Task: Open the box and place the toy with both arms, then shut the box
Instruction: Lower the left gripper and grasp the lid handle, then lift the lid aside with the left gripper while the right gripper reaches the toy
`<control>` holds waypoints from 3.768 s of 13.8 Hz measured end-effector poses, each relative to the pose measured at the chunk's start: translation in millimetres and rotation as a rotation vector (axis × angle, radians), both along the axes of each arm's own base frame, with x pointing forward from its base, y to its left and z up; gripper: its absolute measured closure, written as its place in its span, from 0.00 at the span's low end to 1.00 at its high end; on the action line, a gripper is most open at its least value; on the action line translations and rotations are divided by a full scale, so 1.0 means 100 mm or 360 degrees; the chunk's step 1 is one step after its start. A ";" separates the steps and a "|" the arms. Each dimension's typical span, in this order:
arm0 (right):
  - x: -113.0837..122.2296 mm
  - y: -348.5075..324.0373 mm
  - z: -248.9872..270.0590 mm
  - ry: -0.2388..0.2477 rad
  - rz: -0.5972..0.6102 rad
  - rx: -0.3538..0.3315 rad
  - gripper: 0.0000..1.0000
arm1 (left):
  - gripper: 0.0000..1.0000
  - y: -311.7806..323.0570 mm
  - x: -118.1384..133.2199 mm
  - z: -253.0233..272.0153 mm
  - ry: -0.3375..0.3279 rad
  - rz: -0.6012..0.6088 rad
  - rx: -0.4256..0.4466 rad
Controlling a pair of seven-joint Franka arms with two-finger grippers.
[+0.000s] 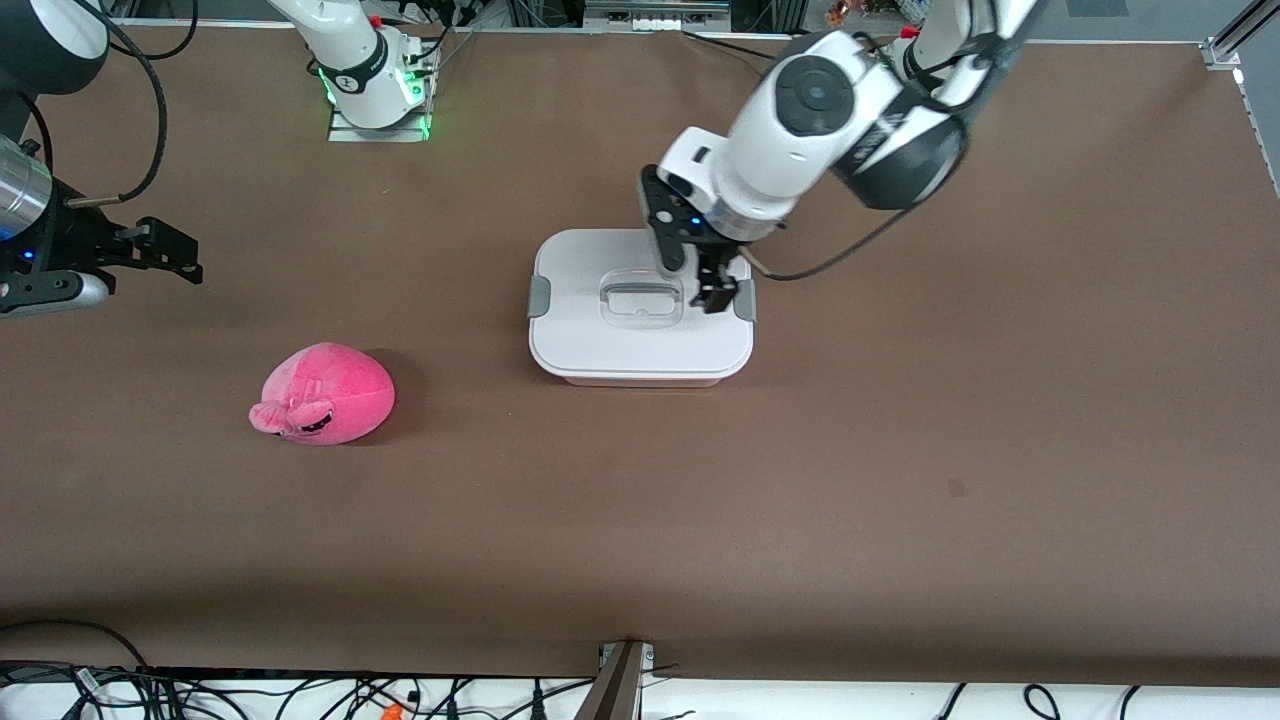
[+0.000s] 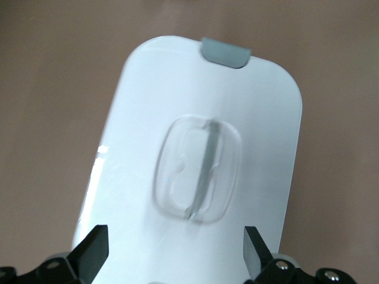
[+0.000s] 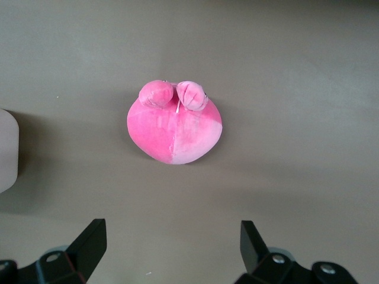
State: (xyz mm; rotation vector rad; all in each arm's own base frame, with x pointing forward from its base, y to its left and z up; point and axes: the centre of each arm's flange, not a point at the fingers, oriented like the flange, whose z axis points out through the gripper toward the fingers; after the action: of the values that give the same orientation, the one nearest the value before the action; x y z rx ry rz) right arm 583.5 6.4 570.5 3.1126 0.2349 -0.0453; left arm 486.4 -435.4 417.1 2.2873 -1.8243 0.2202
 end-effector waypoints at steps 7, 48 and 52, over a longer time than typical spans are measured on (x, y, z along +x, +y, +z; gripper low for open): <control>0.00 0.00 0.00 0.0000 0.0000 0.0000 0.00 | 0.00 -0.04 -0.35 -0.69 -0.0123 -0.0038 -0.0054; 0.74 0.07 -2.49 0.0183 -0.0029 0.0134 0.00 | 0.93 3.47 1.15 1.19 0.0349 0.0241 0.0339; 0.73 0.16 -2.75 0.0184 -0.0012 0.0137 0.31 | 0.93 4.09 1.18 1.42 0.0354 0.0221 0.0316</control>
State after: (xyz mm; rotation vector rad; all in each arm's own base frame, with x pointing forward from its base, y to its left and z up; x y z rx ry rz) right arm 656.9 22.3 295.5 3.2002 0.2331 -0.2213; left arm 604.7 -25.9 558.8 2.4585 -1.6436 -0.1967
